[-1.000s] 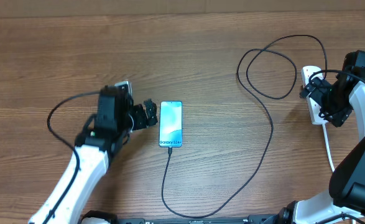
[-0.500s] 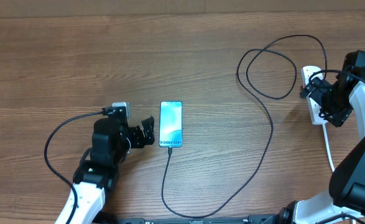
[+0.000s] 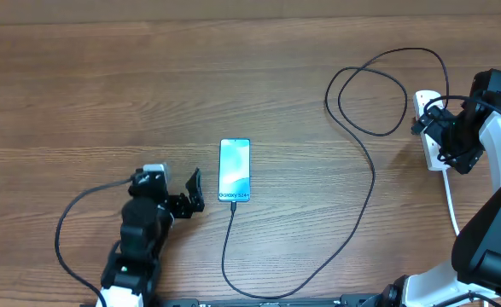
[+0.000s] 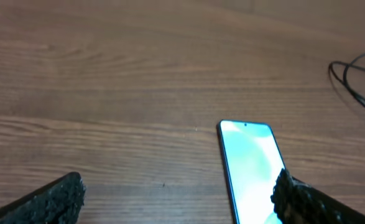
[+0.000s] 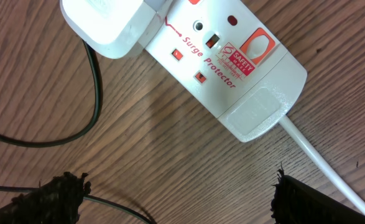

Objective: Plug charger to phone and switch on socket

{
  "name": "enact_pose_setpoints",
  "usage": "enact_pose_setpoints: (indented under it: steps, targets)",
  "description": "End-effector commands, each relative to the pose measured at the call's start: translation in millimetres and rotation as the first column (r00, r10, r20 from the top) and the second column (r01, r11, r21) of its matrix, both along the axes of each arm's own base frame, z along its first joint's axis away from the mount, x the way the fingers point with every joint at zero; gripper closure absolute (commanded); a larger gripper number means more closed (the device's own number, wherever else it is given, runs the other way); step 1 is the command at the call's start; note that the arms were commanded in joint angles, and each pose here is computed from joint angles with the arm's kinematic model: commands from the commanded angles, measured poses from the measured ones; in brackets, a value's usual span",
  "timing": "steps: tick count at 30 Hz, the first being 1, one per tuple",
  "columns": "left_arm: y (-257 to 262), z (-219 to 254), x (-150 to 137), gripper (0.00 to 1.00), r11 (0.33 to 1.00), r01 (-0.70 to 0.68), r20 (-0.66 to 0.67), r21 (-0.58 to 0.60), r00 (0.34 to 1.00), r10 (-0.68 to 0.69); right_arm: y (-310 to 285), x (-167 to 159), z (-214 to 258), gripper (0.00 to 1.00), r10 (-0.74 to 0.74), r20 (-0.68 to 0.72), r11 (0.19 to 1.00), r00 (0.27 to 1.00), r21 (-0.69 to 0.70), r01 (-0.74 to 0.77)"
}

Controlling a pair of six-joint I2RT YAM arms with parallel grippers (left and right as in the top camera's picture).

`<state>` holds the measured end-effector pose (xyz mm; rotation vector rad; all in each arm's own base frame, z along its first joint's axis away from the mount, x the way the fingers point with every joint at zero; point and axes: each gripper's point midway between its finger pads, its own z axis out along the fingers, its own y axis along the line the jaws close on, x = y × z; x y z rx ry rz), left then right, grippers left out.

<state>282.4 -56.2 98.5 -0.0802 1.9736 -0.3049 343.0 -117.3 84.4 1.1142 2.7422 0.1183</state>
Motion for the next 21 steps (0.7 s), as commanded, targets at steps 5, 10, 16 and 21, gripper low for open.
enact_pose_setpoints:
  steps: [5,10,16,21]
  targets:
    - [15.5,-8.2,-12.0,0.01,0.998,-0.062,0.049,0.008,0.997,0.062,-0.5,4.4,5.1,0.00,0.003,0.018,1.000,1.000,-0.005,-0.003]
    - [35.3,-17.9,-21.3,0.00,0.991,-0.132,0.000,0.026,0.991,0.132,-0.5,4.4,5.1,0.00,0.003,0.018,1.000,1.000,-0.005,-0.003]
    - [54.4,-18.7,-34.7,0.00,0.978,-0.179,0.002,0.107,0.984,0.180,-0.5,4.4,5.1,0.00,0.003,0.018,1.000,1.000,-0.005,-0.003]
    - [53.6,28.4,-32.7,0.00,0.976,-0.175,0.210,0.129,0.967,0.145,-0.5,4.4,5.1,0.00,0.003,0.018,1.000,1.000,-0.005,-0.003]
